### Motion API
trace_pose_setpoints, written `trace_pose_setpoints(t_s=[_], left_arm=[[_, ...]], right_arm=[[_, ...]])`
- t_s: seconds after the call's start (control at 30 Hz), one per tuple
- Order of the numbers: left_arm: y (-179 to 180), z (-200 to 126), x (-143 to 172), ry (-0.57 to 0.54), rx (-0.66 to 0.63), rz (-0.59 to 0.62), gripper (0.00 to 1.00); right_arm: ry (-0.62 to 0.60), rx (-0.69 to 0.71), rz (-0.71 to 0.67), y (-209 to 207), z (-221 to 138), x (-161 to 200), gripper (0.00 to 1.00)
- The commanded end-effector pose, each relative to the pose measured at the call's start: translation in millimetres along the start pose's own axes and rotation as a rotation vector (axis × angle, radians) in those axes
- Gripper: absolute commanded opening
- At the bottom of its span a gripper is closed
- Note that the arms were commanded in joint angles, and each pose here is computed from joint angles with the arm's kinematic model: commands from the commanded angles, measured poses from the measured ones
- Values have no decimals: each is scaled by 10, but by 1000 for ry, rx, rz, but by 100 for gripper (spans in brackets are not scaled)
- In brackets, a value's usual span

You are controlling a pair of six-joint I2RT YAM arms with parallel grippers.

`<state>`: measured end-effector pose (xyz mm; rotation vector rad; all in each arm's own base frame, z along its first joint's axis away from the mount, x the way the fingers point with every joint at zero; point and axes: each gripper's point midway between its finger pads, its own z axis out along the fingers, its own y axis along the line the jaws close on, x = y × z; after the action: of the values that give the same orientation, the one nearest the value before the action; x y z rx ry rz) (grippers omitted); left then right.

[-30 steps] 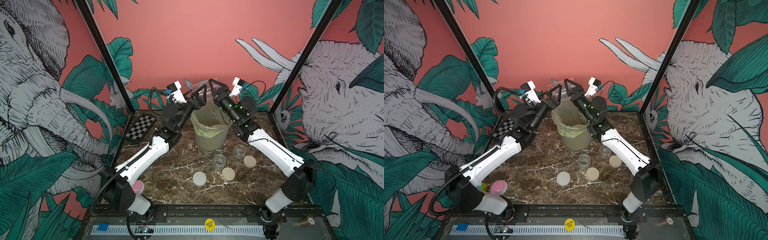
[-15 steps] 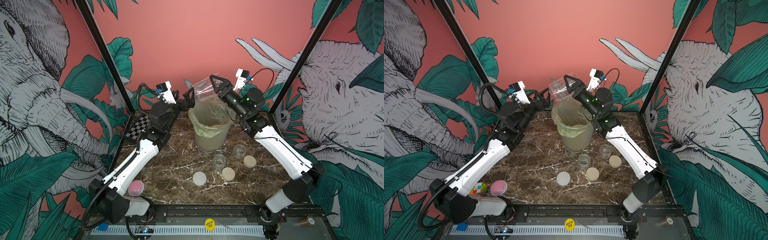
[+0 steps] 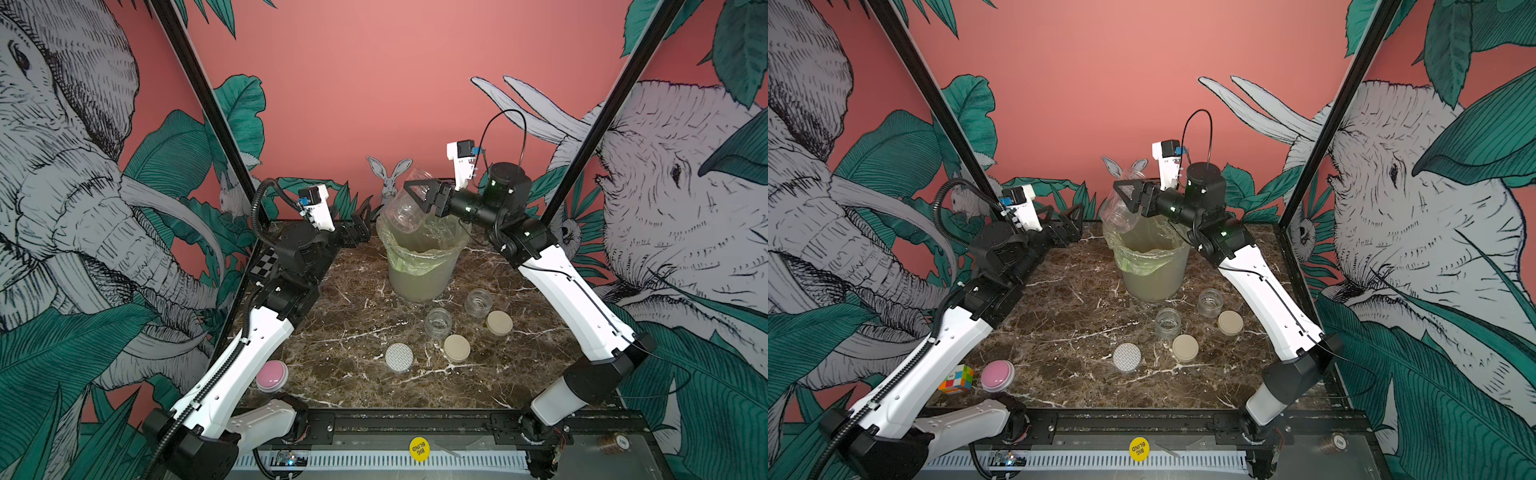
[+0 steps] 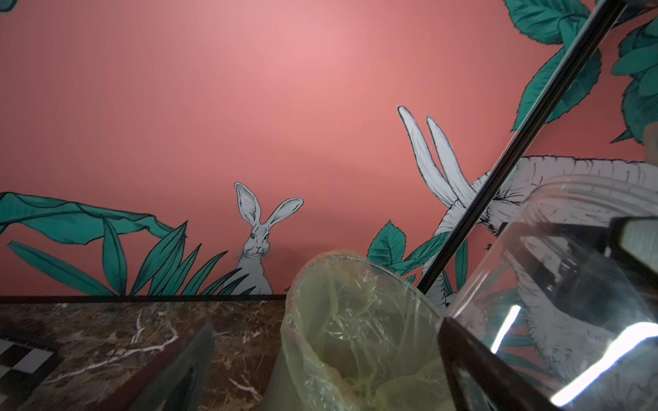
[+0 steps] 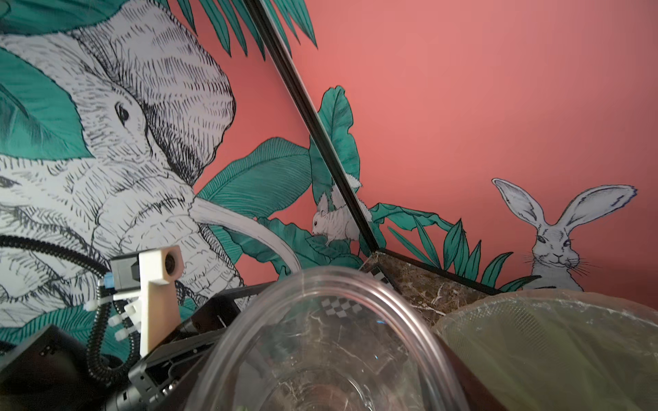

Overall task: Empty moldy rice from jars
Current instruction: Place the jar at the center of the board.

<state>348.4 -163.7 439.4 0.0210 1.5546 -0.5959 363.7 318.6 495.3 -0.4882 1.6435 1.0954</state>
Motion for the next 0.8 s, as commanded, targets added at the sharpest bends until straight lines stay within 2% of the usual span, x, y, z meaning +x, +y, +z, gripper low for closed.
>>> trace_pose_setpoints(t_s=[0.0, 0.23, 0.47, 0.63, 0.77], left_arm=[[192, -162, 210, 80, -72, 44, 100], [506, -453, 536, 158, -181, 51, 100], [754, -805, 692, 193, -284, 58, 100], [883, -1014, 821, 234, -342, 54, 99], [924, -1138, 965, 247, -342, 17, 100]], right_arm=[[97, -65, -96, 79, -12, 200, 36], [253, -192, -213, 260, -92, 545, 37], [342, -290, -344, 512, -185, 848, 39], [347, -284, -457, 640, -251, 984, 40], [377, -260, -518, 648, -207, 1224, 40]])
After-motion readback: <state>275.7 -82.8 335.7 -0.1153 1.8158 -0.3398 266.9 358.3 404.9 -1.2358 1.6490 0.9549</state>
